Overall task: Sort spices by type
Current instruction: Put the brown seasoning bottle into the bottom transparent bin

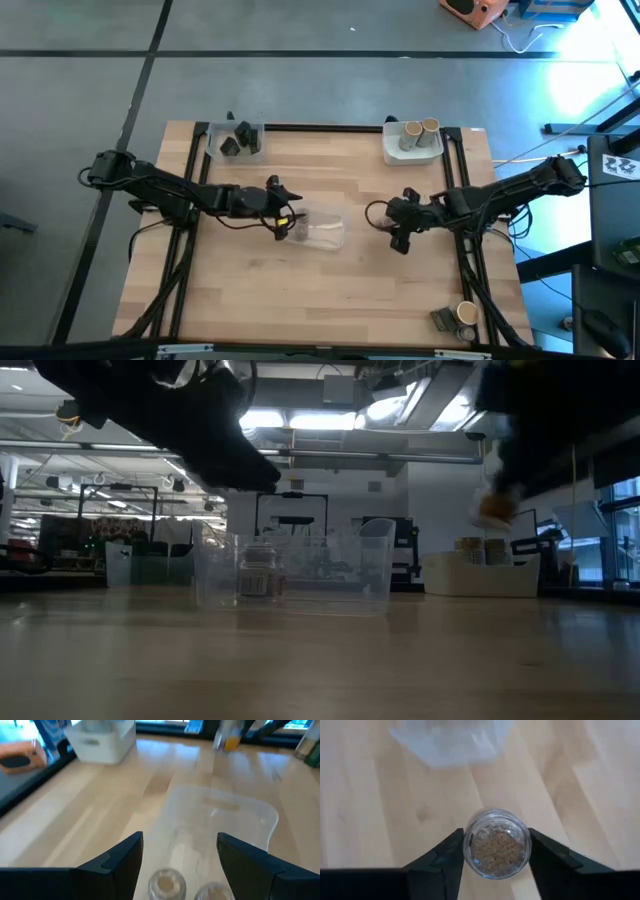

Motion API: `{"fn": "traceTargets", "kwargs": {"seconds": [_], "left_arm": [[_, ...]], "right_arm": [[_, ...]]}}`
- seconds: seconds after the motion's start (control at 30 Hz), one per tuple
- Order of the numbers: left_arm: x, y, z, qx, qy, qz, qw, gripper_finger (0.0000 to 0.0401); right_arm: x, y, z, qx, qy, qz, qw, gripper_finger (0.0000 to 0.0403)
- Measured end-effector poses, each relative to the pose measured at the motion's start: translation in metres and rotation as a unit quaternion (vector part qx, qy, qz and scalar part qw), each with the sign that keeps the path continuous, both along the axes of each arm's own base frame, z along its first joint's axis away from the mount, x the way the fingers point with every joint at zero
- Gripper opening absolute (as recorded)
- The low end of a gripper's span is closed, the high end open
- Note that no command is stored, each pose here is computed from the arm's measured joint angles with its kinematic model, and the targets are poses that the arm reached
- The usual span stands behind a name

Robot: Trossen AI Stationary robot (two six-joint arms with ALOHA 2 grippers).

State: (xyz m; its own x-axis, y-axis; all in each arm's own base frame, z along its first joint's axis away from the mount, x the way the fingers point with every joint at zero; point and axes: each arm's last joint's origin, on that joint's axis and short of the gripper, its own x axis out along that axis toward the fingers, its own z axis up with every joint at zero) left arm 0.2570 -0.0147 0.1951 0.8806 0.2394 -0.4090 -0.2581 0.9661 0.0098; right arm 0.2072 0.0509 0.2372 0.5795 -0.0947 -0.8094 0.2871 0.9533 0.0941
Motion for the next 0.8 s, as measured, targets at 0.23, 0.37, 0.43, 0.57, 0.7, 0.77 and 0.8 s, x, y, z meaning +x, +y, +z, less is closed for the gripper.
{"fn": "traceTargets", "kwargs": {"seconds": [0.23,0.37,0.43,0.57,0.7,0.77,0.8], "left_arm": [[-0.003,-0.009,-0.005,-0.011,0.028,-0.010,1.000,0.0237],[-0.004,-0.014,-0.006,-0.012,0.029,-0.019,0.999,0.0237],[-0.005,-0.016,-0.006,-0.011,0.031,-0.023,0.999,0.0237],[-0.005,-0.018,-0.006,-0.011,0.032,-0.026,0.999,0.0237],[-0.005,-0.017,-0.006,-0.005,0.031,-0.017,0.999,0.0237],[-0.005,-0.017,-0.006,-0.001,0.029,-0.009,1.000,0.0237],[-0.005,-0.017,-0.006,0.001,0.028,-0.006,1.000,0.0237]], "right_arm": [[0.025,0.005,0.017,-0.041,-0.114,0.027,0.992,0.0187],[0.041,0.008,0.015,-0.082,-0.151,0.044,0.984,0.0186],[0.052,0.006,0.013,-0.093,-0.155,0.048,0.982,0.0185],[0.076,-0.002,0.014,-0.105,-0.138,0.046,0.984,0.0186],[0.101,-0.012,0.013,-0.094,-0.108,0.059,0.988,0.0188],[0.113,-0.018,0.011,-0.085,-0.091,0.064,0.990,0.0187],[0.118,-0.020,0.011,-0.080,-0.085,0.070,0.991,0.0187]]}}
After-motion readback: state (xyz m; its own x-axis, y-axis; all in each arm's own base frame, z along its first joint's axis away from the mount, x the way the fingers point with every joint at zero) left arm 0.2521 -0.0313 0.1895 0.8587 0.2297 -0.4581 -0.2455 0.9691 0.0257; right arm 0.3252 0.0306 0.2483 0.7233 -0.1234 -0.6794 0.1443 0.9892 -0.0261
